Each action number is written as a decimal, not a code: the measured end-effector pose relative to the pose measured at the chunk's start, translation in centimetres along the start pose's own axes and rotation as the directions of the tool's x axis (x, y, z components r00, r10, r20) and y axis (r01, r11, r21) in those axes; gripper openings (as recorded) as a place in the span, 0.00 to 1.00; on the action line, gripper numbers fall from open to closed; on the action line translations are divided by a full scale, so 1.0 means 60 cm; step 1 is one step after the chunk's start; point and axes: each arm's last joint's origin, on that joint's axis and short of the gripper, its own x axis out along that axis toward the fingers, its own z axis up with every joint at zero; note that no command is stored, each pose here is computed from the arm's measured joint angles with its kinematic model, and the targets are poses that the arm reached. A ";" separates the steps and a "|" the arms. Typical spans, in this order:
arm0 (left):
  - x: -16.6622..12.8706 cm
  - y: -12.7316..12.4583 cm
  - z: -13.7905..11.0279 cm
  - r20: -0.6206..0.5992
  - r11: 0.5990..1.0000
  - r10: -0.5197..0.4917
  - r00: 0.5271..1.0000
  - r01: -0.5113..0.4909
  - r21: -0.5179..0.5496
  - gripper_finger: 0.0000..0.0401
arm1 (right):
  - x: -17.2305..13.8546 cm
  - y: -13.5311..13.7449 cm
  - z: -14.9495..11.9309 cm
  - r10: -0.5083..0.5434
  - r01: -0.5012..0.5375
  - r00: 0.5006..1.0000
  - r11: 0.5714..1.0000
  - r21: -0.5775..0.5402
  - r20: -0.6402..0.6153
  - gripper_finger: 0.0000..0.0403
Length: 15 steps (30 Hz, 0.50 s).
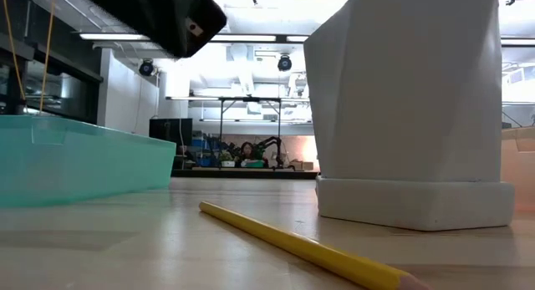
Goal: Sort pens & pencils
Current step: Put the yellow pencil into the orange bin
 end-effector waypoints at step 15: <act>0.043 -0.017 0.003 -0.069 0.995 0.062 0.996 -0.056 0.086 0.28 | 0.000 0.000 -0.002 0.005 -0.005 1.000 1.000 -0.007 -0.012 0.25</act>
